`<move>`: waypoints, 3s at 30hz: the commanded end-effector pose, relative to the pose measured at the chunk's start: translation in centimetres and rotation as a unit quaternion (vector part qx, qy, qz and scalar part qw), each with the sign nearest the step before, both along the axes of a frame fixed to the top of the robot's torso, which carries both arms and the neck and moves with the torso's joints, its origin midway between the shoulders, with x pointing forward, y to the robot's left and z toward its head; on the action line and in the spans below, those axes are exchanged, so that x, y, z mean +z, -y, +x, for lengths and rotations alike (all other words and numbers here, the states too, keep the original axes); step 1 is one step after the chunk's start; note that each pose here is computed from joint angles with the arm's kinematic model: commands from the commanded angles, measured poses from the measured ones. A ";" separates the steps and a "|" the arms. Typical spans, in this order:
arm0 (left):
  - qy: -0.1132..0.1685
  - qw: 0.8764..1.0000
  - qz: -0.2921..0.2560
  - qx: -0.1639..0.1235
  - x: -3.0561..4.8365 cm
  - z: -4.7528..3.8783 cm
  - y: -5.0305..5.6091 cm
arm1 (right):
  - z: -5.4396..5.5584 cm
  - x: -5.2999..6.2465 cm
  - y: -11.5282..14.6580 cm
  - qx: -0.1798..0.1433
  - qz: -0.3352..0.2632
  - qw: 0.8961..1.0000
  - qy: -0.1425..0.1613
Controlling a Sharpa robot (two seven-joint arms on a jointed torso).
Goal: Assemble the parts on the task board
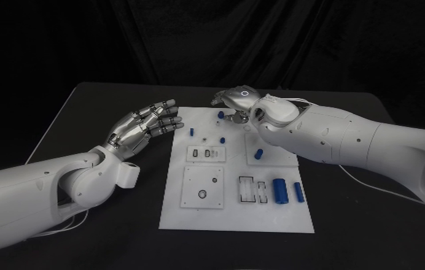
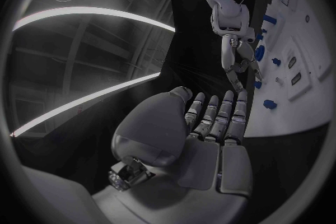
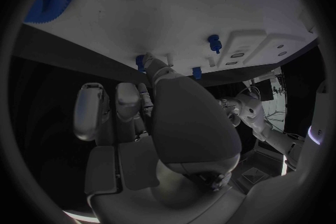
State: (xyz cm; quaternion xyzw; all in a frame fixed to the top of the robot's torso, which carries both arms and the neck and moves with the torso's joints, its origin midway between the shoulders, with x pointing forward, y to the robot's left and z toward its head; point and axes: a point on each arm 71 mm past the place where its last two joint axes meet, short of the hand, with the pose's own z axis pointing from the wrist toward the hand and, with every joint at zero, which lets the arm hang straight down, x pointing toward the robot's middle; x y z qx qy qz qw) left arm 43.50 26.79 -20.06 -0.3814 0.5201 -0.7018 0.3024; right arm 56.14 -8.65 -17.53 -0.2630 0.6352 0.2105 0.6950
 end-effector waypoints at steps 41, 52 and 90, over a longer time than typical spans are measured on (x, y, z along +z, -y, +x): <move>0.060 0.997 -0.040 0.019 0.99 -0.28 -1.5 | -2.8 0.9 16.1 -0.159 0.054 0.979 -0.116; 0.059 0.997 -0.040 0.018 0.89 -0.13 -1.5 | -2.6 0.7 15.0 -0.148 0.061 0.981 -0.106; 0.054 0.998 -0.040 0.011 0.69 0.04 -1.3 | -1.3 -1.3 11.7 -0.120 0.071 0.986 -0.090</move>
